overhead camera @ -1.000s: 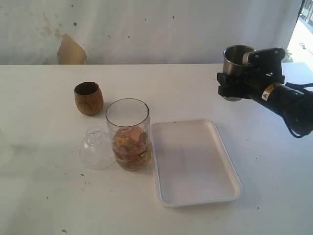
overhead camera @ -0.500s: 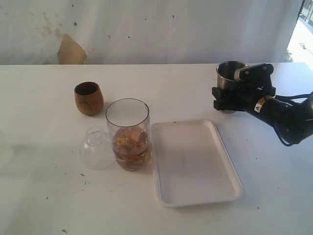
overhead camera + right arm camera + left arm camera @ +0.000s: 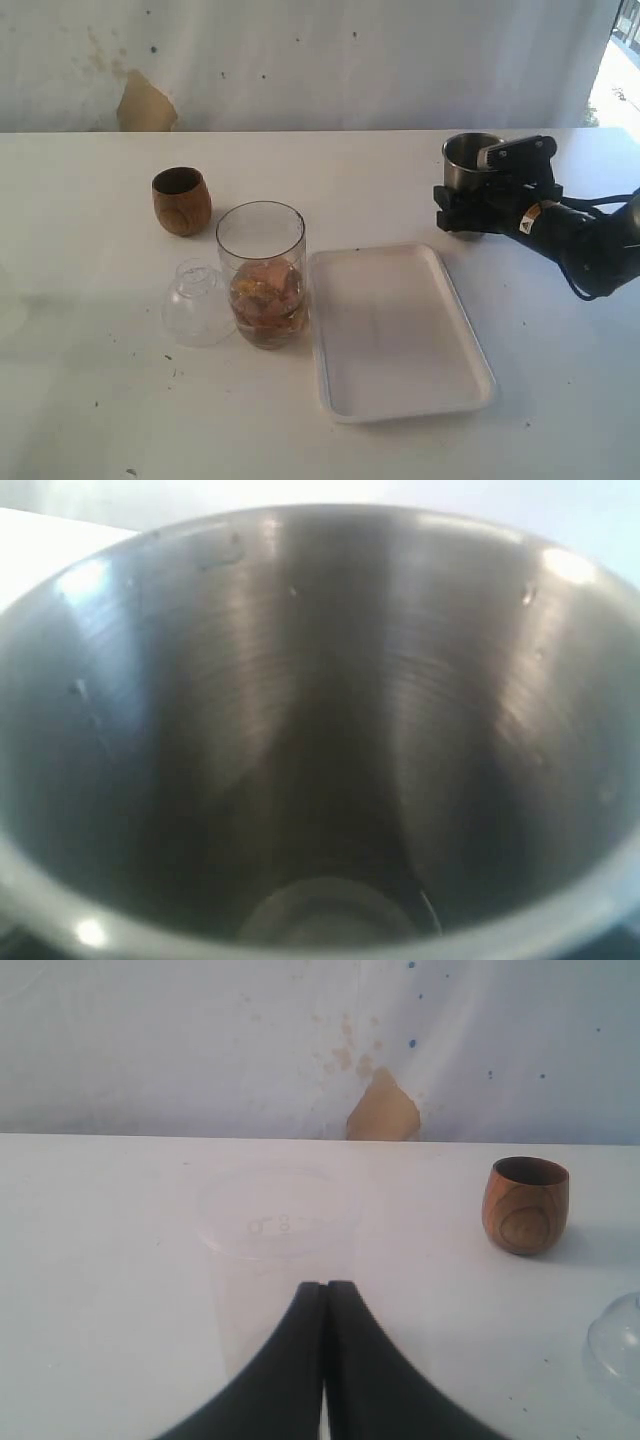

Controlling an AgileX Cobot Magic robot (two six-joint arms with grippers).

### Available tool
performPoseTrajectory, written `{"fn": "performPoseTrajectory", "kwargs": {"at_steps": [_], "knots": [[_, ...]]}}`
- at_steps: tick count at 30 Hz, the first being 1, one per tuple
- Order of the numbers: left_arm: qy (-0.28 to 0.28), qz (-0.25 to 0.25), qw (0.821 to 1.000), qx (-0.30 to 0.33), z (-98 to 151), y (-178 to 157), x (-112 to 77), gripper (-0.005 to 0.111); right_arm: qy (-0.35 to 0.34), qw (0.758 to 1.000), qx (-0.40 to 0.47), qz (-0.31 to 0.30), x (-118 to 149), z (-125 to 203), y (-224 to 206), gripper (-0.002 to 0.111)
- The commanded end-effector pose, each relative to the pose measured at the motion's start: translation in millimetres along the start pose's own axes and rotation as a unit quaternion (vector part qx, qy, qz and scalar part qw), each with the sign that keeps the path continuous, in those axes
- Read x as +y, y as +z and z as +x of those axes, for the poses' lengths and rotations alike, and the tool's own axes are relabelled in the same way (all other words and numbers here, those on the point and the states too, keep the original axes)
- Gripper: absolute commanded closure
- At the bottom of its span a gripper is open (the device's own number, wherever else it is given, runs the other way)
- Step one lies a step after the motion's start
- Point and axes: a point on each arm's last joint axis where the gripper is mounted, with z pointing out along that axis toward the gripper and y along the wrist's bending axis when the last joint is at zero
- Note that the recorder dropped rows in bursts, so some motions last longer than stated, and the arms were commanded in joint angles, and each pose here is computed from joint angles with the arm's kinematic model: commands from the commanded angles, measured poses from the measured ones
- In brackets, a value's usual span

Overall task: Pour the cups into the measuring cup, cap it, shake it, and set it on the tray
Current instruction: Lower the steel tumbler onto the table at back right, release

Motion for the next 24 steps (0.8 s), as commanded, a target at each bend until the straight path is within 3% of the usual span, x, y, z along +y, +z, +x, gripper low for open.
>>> {"fn": "performPoseTrajectory", "kwargs": {"at_steps": [1, 3, 6, 17, 22, 24], "knots": [[-0.001, 0.000, 1.000, -0.005, 0.2, -0.1, 0.0, 0.107, 0.012, 1.000, -0.006, 0.002, -2.2, -1.7, 0.9, 0.077], [-0.001, 0.000, 1.000, -0.005, 0.2, -0.1, 0.0, 0.107, 0.028, 1.000, -0.008, 0.002, -2.2, -2.1, 0.9, 0.058], [-0.001, 0.000, 1.000, -0.005, 0.2, -0.1, 0.0, 0.107, 0.028, 1.000, -0.013, 0.001, -2.0, -3.0, 0.9, 0.038], [-0.001, 0.000, 1.000, -0.005, 0.2, -0.1, 0.0, 0.107, 0.028, 1.000, 0.008, 0.005, -2.7, 0.9, 0.9, 0.036], [-0.001, 0.000, 1.000, -0.005, 0.2, -0.1, 0.0, 0.107, 0.028, 0.999, 0.017, 0.007, -3.1, 2.5, 0.9, 0.007], [-0.001, 0.000, 1.000, -0.005, 0.2, -0.1, 0.0, 0.107, 0.028, 0.999, 0.019, 0.008, -3.2, 3.0, 0.9, 0.003]]}}
